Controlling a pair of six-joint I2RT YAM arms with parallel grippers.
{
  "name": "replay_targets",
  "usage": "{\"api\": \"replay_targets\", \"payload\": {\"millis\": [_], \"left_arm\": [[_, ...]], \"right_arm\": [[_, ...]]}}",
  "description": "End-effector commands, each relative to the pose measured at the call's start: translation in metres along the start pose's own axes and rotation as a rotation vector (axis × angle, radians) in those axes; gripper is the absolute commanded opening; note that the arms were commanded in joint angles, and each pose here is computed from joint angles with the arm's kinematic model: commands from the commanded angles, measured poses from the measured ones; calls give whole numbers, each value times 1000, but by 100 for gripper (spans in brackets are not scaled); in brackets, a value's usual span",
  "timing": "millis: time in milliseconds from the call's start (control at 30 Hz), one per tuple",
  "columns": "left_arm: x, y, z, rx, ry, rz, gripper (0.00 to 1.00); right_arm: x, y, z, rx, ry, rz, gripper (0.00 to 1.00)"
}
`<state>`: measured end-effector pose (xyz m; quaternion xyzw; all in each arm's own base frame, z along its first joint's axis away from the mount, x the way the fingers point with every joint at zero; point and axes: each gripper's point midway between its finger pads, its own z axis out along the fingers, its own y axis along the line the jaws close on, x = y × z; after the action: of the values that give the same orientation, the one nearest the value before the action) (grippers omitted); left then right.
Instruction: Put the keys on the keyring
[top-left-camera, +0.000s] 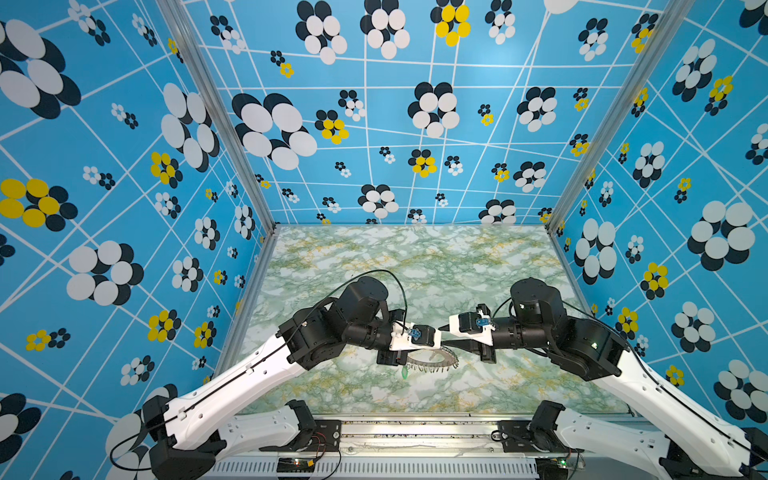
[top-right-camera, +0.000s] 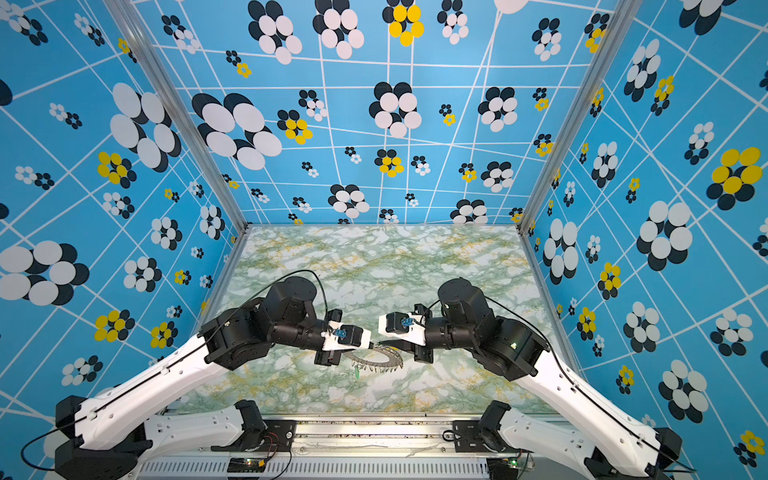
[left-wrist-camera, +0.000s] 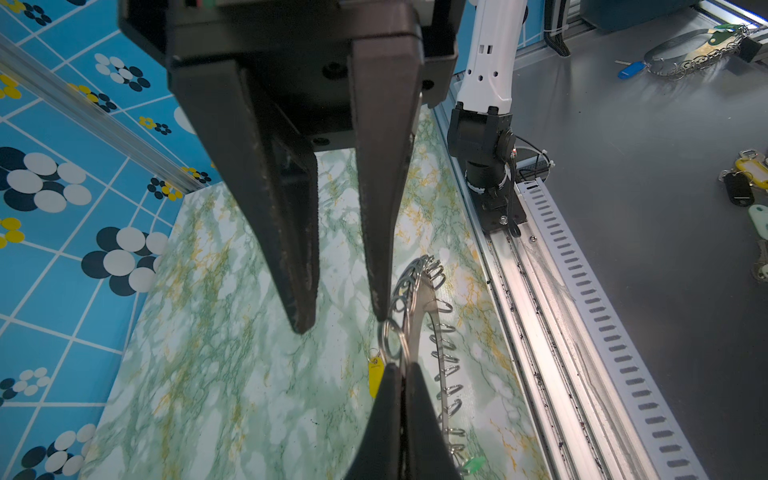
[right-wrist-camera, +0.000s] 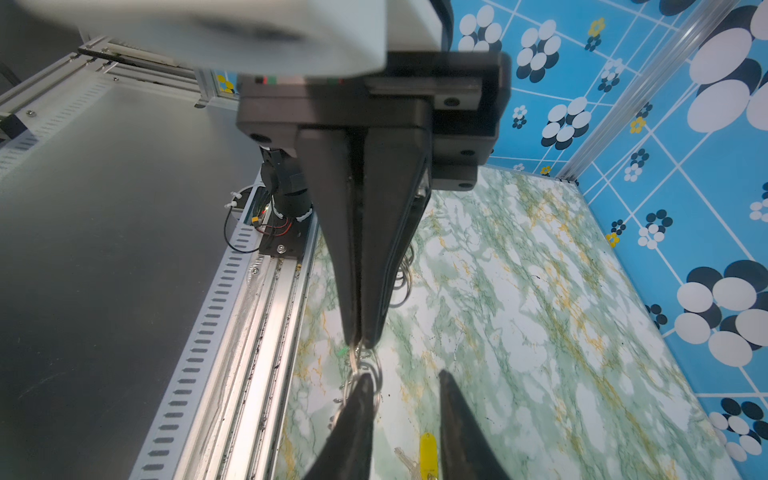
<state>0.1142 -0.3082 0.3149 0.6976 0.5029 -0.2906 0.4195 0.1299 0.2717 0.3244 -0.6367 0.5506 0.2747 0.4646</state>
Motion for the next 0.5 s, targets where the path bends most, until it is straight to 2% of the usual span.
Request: {"api": "replay_targets", "payload": {"millis": [0, 467], "left_arm": [[-19, 1, -8, -3, -50, 29, 0], [-20, 1, -10, -10, -47, 29, 0]], "right_arm": [[7, 8, 2, -25, 17, -6, 29], [14, 11, -5, -12, 46, -2, 29]]}}
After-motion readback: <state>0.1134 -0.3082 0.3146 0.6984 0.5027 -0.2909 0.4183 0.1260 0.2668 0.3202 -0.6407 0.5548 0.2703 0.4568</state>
